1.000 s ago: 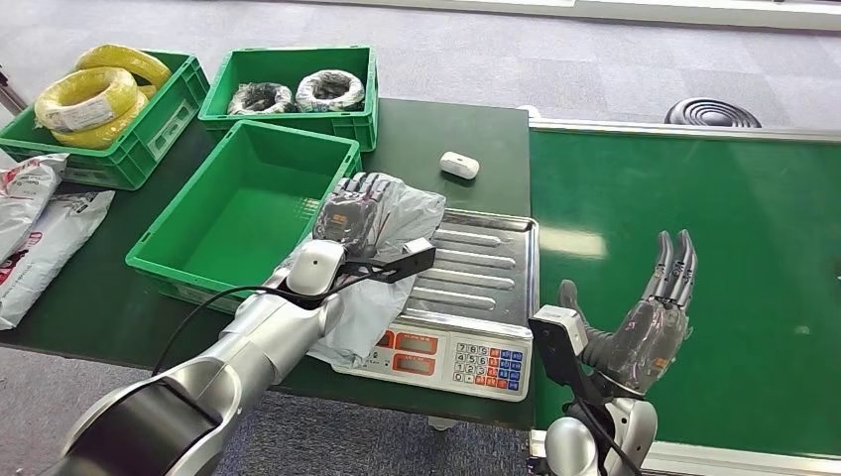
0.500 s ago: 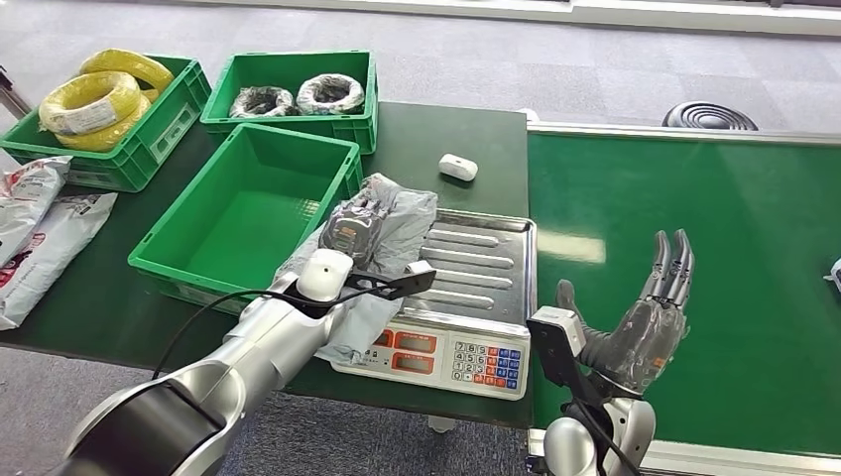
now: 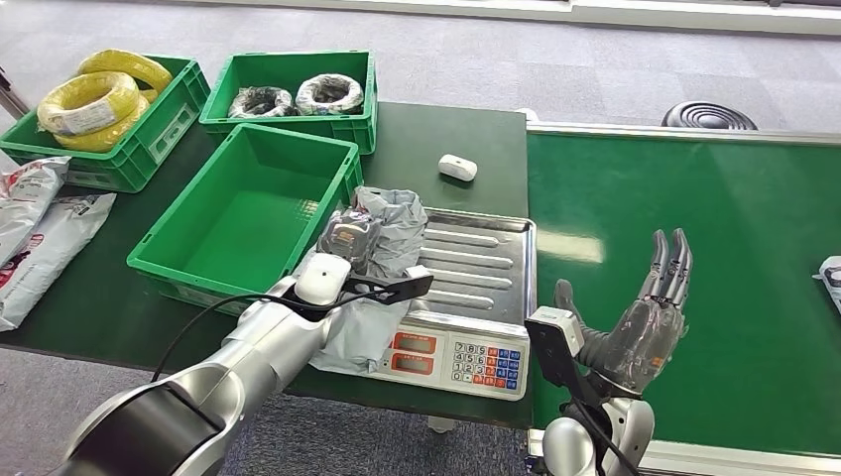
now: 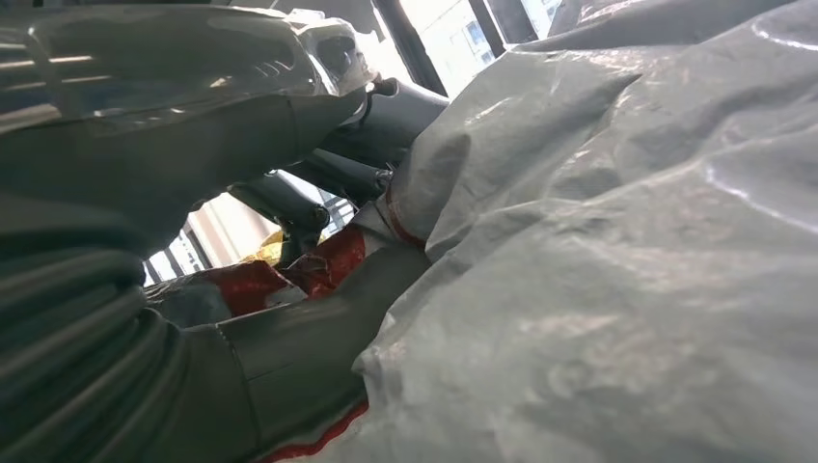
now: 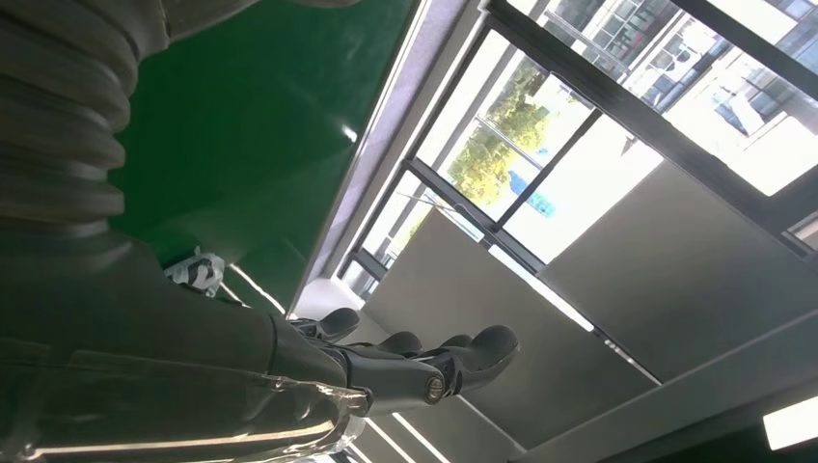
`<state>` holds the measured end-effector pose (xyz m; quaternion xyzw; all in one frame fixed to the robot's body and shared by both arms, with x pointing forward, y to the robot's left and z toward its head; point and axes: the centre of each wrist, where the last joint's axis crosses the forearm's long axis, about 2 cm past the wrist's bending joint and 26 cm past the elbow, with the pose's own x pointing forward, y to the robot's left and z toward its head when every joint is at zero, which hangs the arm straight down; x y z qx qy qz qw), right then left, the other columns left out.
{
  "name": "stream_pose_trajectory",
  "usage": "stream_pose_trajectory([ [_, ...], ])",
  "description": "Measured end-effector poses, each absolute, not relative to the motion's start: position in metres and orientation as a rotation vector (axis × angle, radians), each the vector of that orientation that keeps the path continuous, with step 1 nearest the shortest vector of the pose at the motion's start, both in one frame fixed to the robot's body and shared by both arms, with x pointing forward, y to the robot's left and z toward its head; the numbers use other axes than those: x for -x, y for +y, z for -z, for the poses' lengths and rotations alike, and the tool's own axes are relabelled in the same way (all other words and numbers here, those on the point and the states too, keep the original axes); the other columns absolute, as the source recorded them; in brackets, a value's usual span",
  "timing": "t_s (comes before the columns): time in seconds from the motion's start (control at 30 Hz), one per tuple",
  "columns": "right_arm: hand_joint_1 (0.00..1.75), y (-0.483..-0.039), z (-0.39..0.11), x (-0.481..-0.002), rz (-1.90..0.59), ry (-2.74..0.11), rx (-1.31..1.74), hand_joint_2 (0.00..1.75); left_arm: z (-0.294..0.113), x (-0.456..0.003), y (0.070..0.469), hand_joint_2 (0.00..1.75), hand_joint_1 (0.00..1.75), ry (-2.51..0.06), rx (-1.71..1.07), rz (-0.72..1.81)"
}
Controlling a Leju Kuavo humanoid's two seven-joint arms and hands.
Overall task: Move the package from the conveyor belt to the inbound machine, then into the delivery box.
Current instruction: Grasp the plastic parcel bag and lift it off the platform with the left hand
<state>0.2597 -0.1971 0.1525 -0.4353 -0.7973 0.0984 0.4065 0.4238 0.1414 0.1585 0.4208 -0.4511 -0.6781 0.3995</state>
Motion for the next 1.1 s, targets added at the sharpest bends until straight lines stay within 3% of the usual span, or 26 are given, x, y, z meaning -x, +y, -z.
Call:
stream_pose_trajectory([
  [0.4,0.00,-0.196,-0.152,-0.263,-0.257,-2.025,1.092,1.75,-0.156,-0.423,0.145,1.75,1.75,-1.205,-1.045,1.664],
  [0.63,0.00,-0.195,-0.151,-0.265,-0.265,-2.022,1.088,1.75,-0.162,-0.426,0.148,1.75,1.75,-1.432,-0.997,1.507],
  [0.9,0.00,-0.194,-0.148,-0.265,-0.287,-2.022,1.097,1.75,-0.253,-0.458,0.151,1.75,1.75,-1.715,-1.306,1.171],
  [1.1,0.00,-0.196,-0.147,-0.264,-0.280,-2.007,1.105,1.75,-0.285,-0.464,0.160,1.75,1.75,-1.779,-1.393,1.041],
])
